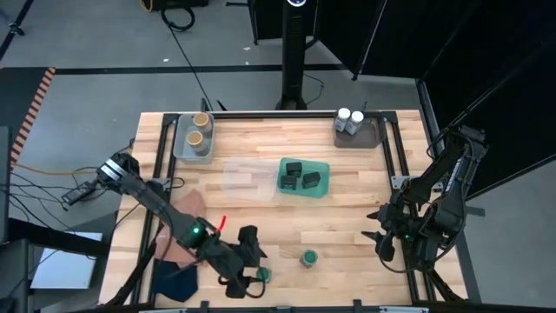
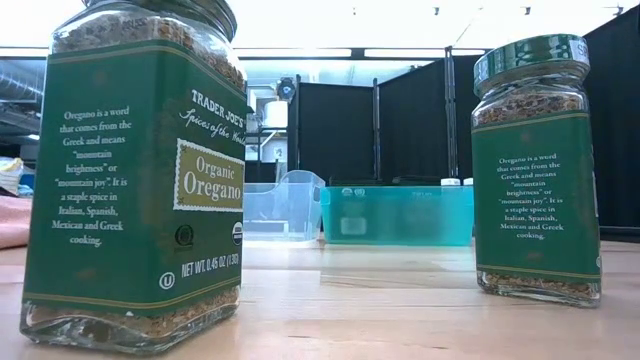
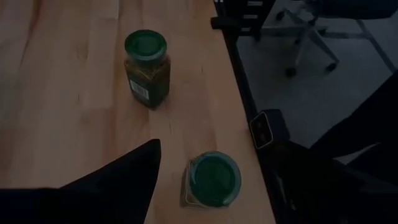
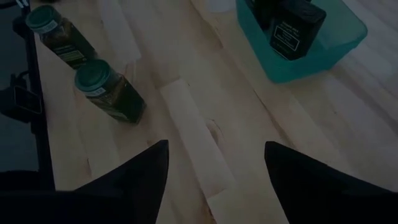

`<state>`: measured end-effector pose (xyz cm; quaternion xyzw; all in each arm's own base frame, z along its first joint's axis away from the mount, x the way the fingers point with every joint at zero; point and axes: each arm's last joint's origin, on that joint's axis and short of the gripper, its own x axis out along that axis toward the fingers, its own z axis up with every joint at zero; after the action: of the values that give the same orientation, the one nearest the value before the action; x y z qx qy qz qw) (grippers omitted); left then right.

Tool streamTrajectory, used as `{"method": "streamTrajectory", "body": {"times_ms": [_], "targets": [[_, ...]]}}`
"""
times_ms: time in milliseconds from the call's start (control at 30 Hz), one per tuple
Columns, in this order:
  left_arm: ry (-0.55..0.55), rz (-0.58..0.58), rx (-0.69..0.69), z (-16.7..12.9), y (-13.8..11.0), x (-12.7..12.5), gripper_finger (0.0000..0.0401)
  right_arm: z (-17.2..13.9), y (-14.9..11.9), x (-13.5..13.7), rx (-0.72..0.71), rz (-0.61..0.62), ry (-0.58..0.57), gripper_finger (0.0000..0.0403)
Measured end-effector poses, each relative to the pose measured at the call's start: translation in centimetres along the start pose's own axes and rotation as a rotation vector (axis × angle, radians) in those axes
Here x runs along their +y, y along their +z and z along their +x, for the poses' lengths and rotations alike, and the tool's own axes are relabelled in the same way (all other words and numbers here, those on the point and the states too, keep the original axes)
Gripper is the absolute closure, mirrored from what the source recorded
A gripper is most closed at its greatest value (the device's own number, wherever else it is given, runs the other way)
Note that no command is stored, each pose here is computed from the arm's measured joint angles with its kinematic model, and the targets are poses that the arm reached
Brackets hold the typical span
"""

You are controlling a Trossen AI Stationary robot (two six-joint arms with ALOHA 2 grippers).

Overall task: Sort spices by type
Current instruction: Put the left green seasoning bottle into the transparent bin

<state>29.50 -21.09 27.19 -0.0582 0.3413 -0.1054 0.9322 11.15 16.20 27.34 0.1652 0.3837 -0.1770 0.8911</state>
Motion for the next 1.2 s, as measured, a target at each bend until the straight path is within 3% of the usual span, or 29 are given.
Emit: {"method": "streamTrajectory", "body": {"times_ms": [300, 700, 1200], "targets": [[0.039, 0.057, 0.010, 2.5, -1.8, -1.6, 0.0084, 0.0, -0.1, 0.1, 0.031, 0.005, 0.008, 0.0128], [0.050, 0.055, -0.008, 3.7, -3.8, -1.0, 0.0084, 0.0, -0.1, 0.2, 0.046, 0.014, 0.016, 0.0130], [0.074, 0.106, -0.031, 4.7, -4.3, -0.9, 0.0084, 0.0, -0.2, 0.2, 0.067, 0.012, 0.016, 0.0137]]}}
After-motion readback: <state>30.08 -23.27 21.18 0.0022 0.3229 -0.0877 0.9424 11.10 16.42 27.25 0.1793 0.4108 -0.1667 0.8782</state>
